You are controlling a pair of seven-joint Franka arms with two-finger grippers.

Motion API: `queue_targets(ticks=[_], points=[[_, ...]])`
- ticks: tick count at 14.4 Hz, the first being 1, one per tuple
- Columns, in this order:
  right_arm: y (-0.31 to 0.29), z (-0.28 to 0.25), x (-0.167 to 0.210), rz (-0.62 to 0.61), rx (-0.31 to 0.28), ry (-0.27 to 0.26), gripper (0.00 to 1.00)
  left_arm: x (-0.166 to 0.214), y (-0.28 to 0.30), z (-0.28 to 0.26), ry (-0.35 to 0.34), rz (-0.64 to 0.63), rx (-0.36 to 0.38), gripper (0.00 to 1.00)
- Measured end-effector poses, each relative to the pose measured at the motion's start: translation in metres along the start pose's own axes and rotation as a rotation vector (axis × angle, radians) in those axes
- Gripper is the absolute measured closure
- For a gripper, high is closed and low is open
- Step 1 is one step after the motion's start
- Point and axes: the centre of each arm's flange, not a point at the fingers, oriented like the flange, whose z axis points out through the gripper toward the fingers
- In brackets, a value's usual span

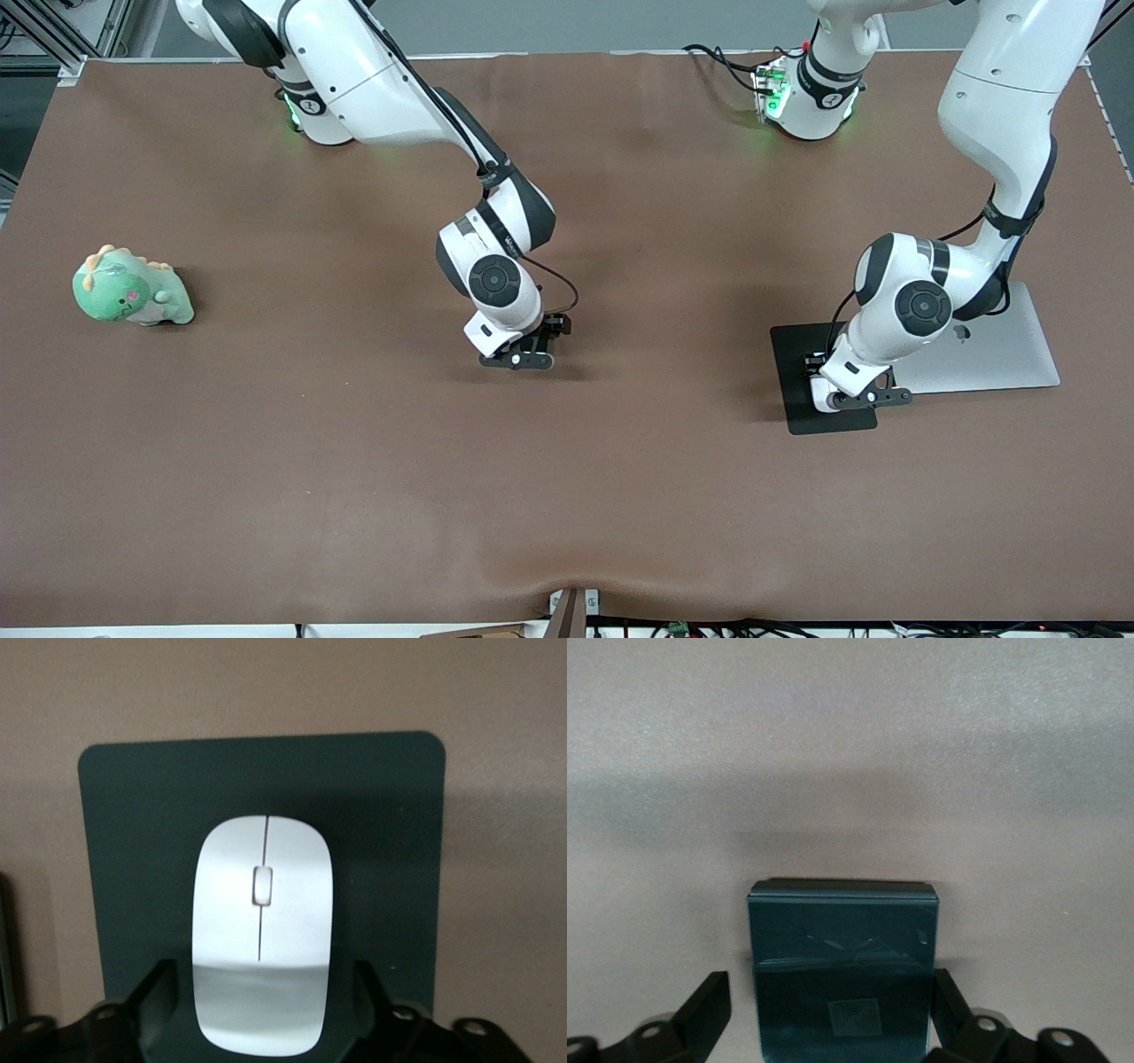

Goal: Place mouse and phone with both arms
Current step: 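Lower the mouse onto the pad and open the left gripper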

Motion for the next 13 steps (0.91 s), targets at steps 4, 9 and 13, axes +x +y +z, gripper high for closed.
queue_targets(ticks=[4, 9, 13], points=[[0.001, -0.002, 0.002, -0.035, -0.031, 0.026, 0.21, 0.022, 0.002, -0.036, 0.069, -0.004, -0.005, 0.00], [0.012, -0.021, 0.020, -0.013, -0.060, 0.017, 0.21, 0.054, -0.013, -0.178, 0.053, 0.001, 0.075, 0.00], [0.048, -0.054, 0.052, 0.058, -0.055, 0.013, 0.21, 0.064, -0.025, -0.311, 0.024, -0.027, 0.008, 0.00]])
